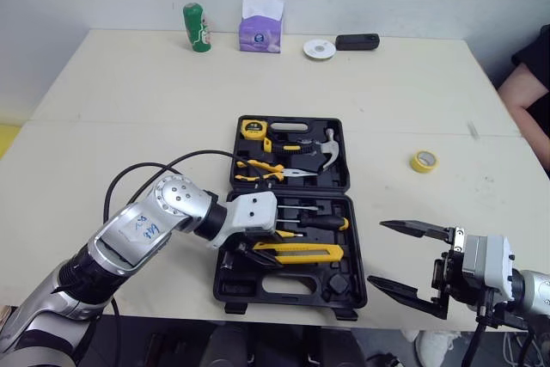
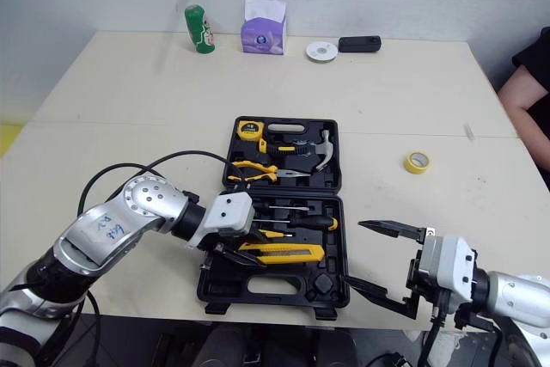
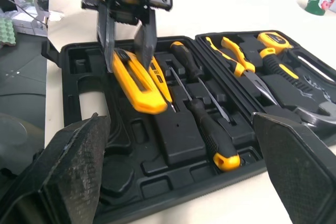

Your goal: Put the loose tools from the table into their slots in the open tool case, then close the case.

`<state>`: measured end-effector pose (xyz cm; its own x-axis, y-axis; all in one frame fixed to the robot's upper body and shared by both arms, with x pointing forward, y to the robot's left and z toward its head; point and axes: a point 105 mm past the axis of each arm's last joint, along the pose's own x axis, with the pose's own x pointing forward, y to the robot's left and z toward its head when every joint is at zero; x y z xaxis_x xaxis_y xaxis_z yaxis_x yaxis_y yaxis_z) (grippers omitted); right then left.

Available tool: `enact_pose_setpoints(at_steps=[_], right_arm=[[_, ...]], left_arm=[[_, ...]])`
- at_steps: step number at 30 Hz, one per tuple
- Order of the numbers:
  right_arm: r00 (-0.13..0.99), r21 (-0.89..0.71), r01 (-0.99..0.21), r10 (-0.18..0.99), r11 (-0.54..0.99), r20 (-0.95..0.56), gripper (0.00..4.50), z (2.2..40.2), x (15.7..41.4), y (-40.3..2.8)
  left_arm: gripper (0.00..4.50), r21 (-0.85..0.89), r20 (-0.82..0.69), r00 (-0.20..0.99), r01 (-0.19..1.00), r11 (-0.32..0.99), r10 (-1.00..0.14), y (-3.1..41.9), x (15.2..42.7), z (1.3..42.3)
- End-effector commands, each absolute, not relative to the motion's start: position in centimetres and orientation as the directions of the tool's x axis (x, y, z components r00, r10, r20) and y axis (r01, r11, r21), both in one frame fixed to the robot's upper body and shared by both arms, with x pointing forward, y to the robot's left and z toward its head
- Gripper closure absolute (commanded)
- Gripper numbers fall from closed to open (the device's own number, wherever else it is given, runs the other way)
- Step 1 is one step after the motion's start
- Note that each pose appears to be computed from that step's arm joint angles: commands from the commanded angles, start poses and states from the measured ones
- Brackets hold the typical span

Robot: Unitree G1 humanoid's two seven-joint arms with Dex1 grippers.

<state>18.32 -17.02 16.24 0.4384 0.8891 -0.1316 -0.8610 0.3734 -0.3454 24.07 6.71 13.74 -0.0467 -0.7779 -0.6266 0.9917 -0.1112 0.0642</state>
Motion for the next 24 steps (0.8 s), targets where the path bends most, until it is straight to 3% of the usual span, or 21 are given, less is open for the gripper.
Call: enact_pose_setpoints(at_steps=[1, 24], right_arm=[[0.452, -0.373, -0.846, 0.884, 0.381, -0.12, 0.0, 17.0, 18.0, -17.2], [0.461, -0.378, -0.841, 0.879, 0.387, -0.126, 0.0, 17.0, 18.4, -17.4]], left_arm=[[3.23, 0.091, -0.643, -0.039, 0.988, -0.128, -0.765, 7.2, 23.4, 13.8], [3.23, 0.098, -0.658, 0.022, 0.994, -0.056, -0.753, 7.5, 23.4, 12.4]])
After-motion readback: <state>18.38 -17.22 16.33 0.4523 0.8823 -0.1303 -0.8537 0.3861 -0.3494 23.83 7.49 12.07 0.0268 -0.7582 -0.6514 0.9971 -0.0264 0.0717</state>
